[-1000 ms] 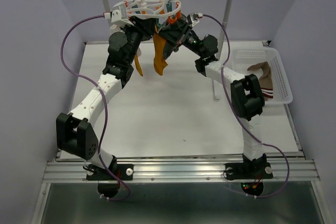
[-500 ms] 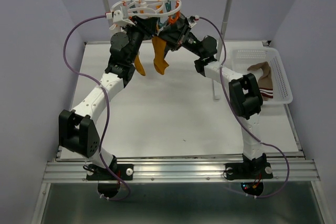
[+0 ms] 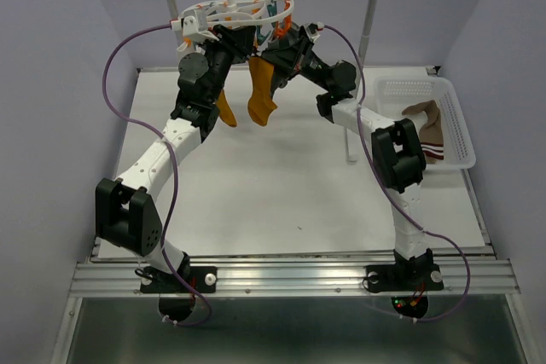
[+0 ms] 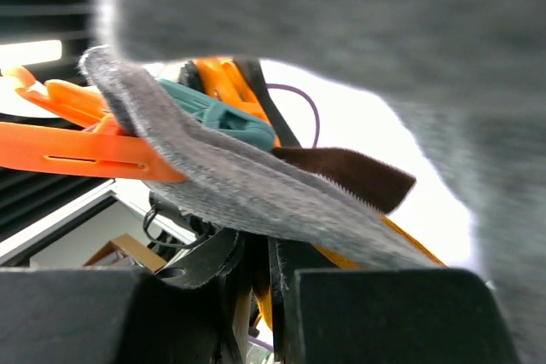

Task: Clip the socks to the hanger

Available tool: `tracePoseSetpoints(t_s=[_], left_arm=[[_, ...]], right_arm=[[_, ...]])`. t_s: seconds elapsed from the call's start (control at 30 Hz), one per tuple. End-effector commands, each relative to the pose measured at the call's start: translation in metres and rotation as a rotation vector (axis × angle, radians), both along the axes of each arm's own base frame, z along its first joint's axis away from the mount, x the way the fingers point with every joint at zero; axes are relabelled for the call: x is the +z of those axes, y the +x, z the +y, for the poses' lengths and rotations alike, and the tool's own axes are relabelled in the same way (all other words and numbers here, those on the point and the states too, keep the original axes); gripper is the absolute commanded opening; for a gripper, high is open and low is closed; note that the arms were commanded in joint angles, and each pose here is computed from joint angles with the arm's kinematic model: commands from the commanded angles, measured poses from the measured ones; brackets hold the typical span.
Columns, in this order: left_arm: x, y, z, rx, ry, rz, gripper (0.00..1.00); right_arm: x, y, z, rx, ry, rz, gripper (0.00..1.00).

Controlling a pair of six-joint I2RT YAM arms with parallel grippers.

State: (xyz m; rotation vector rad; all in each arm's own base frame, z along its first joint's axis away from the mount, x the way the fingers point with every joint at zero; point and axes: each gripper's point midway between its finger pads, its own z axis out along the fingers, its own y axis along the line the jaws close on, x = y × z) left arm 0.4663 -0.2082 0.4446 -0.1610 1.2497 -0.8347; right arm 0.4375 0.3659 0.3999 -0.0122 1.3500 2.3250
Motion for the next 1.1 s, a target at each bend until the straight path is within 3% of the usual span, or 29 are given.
tracePoseSetpoints(t_s=[0.0, 1.07], left_arm=[[0.030, -0.012, 0.002, -0.009, -0.028, -0.106, 0.00], [0.023, -0.015, 0.003, 0.004, 0.013, -0.053, 0.00]], right_arm=[[0.026, -0.013, -0.008, 0.018, 0.049, -0.095, 0.15], [0.034, -0.006, -0.012, -0.034, 0.129, -0.177, 0.13]])
